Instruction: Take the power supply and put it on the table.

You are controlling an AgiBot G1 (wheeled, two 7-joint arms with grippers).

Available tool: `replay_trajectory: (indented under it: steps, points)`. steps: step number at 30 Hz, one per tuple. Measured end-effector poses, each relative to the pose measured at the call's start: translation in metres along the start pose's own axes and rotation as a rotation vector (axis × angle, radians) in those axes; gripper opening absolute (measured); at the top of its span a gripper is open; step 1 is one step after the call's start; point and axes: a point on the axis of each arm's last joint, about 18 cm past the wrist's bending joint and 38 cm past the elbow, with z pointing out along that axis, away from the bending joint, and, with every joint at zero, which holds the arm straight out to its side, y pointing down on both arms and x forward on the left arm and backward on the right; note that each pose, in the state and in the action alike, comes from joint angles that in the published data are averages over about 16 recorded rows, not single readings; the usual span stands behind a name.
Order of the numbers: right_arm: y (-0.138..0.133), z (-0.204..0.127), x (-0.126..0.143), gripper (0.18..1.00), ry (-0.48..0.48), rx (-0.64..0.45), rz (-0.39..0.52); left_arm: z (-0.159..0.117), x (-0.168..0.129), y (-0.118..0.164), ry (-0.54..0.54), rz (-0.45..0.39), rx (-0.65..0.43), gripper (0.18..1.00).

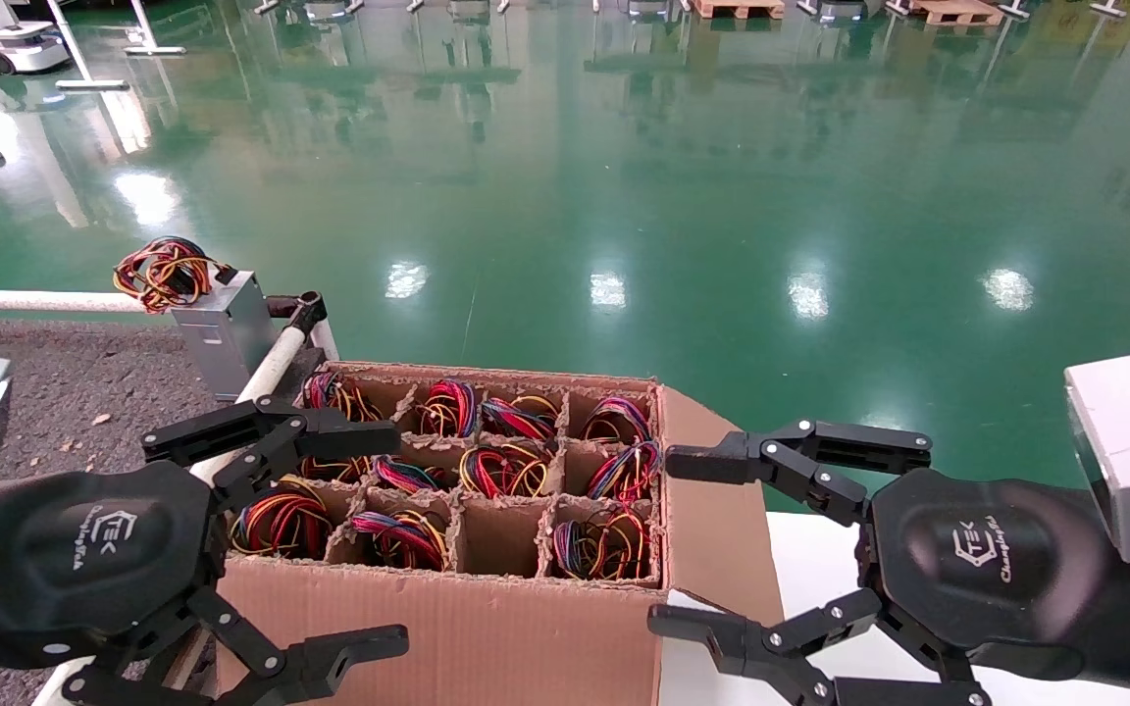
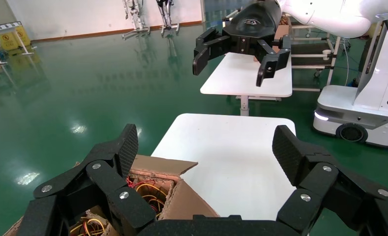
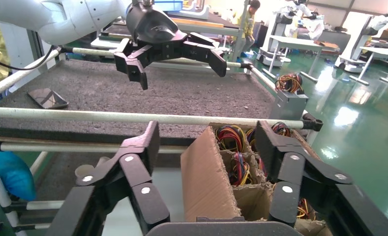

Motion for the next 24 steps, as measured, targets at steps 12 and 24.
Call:
replay_trajectory:
  steps: [12,24]
  points:
    - [0.000,0.000,0.000,0.527,0.000,0.000,0.000,-0.003,-0.014,0.003,-0.050,0.028,-0.038,1.001]
    - [0.000,0.000,0.000,0.303,0.000,0.000,0.000,-0.022,-0.068,0.039,-0.167,0.222,-0.251,1.001]
